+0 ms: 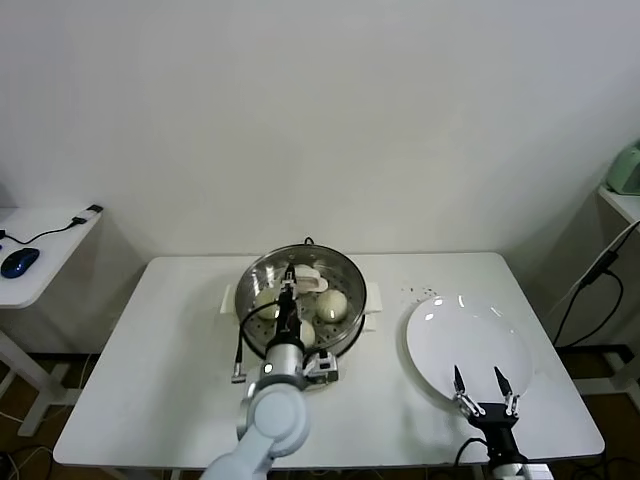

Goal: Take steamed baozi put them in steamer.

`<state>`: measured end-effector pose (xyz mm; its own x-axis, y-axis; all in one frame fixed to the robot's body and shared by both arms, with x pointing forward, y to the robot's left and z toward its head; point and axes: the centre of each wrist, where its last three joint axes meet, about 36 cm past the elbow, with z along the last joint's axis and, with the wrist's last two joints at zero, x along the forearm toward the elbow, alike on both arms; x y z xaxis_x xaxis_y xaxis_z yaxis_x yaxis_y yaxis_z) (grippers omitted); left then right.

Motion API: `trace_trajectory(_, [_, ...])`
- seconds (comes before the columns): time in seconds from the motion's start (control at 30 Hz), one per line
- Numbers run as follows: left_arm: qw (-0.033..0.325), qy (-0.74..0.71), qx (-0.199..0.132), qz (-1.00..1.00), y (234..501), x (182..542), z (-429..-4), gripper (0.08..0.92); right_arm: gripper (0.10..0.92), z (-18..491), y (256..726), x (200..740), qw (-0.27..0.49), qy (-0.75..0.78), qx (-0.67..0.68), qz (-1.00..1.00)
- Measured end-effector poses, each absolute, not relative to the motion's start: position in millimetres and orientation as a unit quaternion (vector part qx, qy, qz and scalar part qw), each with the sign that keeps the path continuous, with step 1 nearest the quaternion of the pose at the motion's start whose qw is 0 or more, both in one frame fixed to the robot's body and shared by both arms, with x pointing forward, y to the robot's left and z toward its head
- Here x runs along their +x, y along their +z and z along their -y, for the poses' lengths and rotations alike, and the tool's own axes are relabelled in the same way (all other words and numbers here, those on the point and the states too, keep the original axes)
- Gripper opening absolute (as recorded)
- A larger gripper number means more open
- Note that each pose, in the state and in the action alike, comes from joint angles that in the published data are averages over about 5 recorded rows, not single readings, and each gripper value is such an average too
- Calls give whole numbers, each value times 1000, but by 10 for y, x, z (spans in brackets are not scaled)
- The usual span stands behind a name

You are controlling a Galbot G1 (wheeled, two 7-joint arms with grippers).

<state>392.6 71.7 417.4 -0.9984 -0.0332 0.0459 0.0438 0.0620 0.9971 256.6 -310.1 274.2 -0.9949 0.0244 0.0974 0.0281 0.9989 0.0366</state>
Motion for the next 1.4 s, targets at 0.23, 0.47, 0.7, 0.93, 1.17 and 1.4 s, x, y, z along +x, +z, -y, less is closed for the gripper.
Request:
trace_trajectory(0.23, [15, -662, -13, 749, 4313, 3797, -821, 576, 823, 3095, 2764, 2595, 50, -19, -13, 998])
trace_trajectory(0.47, [-20, -616, -33, 787, 4448, 3576, -1075, 775, 823, 3069, 2738, 2599, 55, -19, -21, 998])
trace_trajectory(0.7, [-46, -534, -54, 843, 4494, 3354, -1405, 822, 823, 3046, 2748, 2639, 46, -19, -24, 998])
trace_trajectory(0.93, [-42, -408, -41, 911, 4474, 3310, -2081, 823, 823, 3070, 2740, 2617, 41, -12, -22, 999])
trace_trajectory(1.17, [-6, -261, -17, 965, 4193, 3247, -2772, 823, 823, 3085, 2713, 2624, 39, -3, -19, 999])
trace_trajectory(1.4, [32, -146, 3, 989, 3742, 3190, -3058, 823, 823, 3096, 2701, 2650, 39, 3, -16, 999])
